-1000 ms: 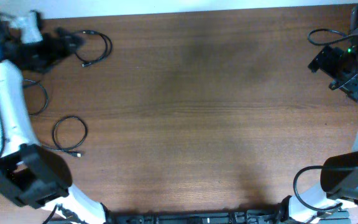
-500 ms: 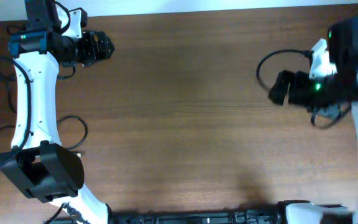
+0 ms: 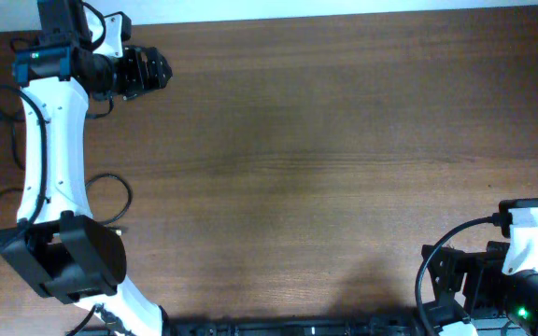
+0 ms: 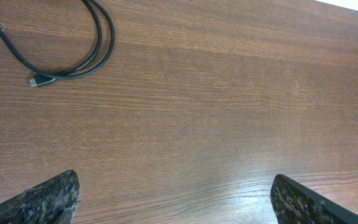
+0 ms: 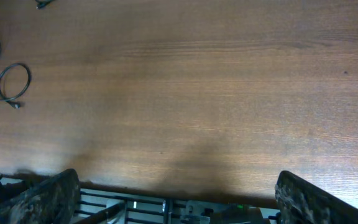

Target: Untangle cables

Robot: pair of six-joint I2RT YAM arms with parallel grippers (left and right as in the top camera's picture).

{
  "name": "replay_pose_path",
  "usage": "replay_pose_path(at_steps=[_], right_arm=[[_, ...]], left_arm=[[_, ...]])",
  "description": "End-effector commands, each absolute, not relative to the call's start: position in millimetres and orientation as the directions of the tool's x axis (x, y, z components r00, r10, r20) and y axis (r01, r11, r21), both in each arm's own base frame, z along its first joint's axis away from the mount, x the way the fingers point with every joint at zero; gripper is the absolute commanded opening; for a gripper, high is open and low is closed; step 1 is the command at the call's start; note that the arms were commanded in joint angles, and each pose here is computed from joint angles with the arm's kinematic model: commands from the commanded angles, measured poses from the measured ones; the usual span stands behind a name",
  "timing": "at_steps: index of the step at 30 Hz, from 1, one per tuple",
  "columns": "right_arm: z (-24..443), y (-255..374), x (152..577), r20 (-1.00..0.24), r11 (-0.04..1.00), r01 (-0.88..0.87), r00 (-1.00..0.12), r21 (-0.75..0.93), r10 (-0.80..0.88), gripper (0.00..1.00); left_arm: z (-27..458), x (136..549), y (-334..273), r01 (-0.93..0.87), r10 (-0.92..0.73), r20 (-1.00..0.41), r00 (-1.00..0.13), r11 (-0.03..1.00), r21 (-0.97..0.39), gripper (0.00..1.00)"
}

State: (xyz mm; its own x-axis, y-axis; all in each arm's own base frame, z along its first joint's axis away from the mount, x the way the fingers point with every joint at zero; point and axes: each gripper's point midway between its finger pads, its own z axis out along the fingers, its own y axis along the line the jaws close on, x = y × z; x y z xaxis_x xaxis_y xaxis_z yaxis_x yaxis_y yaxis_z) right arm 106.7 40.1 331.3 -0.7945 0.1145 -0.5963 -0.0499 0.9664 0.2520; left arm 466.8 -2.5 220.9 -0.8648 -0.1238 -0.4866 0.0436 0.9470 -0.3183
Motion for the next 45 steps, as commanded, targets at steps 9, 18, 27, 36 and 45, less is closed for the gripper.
replay_pose_path(at_steps=[9, 18, 27, 36, 45], right_arm=[[349, 18, 116, -0.875, 0.987, -0.085, -0.478, 0.137, 0.080, 0.98], [224, 31, 224, -0.996, 0.987, -0.137, -0.054, 0.083, 0.076, 0.98], [183, -1, 244, -0.996, 0.997, 0.002, -0.015, 0.083, 0.083, 0.98], [155, 5, 246, -0.997, 1.000, -0.025, -0.080, 0.013, 0.011, 0.98], [155, 3, 246, -0.997, 1.000, -0.015, -0.079, 0.004, 0.003, 0.99]], left_arm=[[227, 467, -1, 0.063, -0.107, -0.506, -0.856, 0.950, -0.306, 0.99], [227, 467, -2, 0.064, -0.106, -0.506, -0.856, 0.950, -0.306, 0.99], [227, 467, -2, 0.064, -0.106, -0.506, -0.856, 0.950, -0.306, 0.99], [227, 467, -2, 0.065, -0.105, -0.507, -0.856, 0.950, -0.306, 0.99], [227, 467, -2, 0.065, -0.105, -0.507, -0.856, 0.950, -0.306, 0.99]])
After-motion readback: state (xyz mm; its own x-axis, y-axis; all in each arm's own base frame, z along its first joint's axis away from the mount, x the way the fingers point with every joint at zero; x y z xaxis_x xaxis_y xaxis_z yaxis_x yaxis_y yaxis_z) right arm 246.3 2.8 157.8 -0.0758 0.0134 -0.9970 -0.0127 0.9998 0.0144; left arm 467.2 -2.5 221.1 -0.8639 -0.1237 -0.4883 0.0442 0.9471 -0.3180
